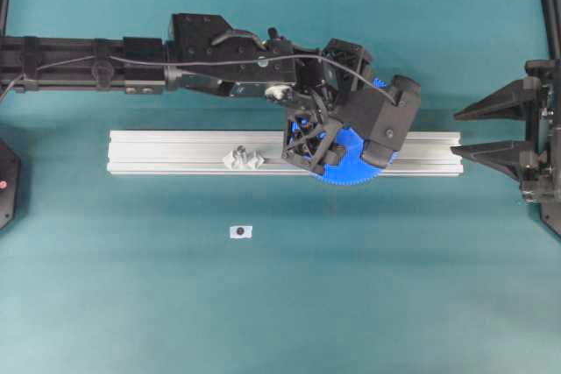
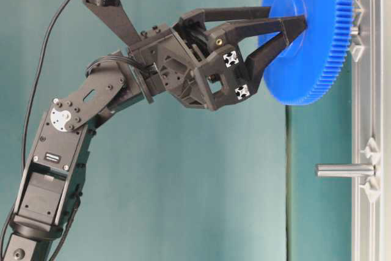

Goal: Insert the large gear onto the shaft.
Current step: 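Align the gear's center hole above the right metal shaft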

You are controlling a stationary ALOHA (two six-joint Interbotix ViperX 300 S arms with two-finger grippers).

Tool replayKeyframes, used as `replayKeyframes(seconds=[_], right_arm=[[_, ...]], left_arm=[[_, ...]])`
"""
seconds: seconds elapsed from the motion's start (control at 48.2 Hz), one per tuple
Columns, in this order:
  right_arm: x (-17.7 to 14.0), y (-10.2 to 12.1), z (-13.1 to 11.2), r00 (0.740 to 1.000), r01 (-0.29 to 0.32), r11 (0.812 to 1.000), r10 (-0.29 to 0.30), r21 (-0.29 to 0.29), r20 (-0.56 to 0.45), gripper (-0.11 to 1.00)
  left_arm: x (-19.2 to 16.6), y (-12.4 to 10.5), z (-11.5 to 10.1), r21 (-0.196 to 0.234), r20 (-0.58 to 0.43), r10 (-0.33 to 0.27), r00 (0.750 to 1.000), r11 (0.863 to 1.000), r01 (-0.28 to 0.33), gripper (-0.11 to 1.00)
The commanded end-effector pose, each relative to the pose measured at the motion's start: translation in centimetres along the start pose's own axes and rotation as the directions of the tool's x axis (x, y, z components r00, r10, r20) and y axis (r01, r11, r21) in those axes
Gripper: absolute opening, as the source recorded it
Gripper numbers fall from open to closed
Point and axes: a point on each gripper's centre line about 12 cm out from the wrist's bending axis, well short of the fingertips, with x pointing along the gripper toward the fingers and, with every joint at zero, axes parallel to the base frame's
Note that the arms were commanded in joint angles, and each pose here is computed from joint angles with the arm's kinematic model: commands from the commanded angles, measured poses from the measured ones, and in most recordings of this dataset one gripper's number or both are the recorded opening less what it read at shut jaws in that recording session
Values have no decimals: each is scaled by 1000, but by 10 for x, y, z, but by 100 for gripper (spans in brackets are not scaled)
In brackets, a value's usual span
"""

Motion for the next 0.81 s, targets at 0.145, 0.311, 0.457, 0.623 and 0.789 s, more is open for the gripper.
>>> replayKeyframes(seconds=[0.145,0.311,0.457,0.623,0.789], right_arm=[[0,0,5,1000,2,1000,-2,7,14,63],[0,0,5,1000,2,1000,-2,7,14,62],[0,0,6,1000,1,1000,-2,7,20,62],[-2,0,8,1000,1,1000,-1,7,31,62],[-4,0,10,999,-1,1000,0,7,43,62]], left_arm=[[-17,14,2,-35,29,36,999,999,-35,78],[-16,13,1,-53,29,36,999,998,-34,78],[-15,12,1,-56,28,32,999,998,-31,78],[-13,14,-6,-83,9,27,1000,996,-26,78],[-9,12,-9,-161,-2,19,1000,987,-19,83]])
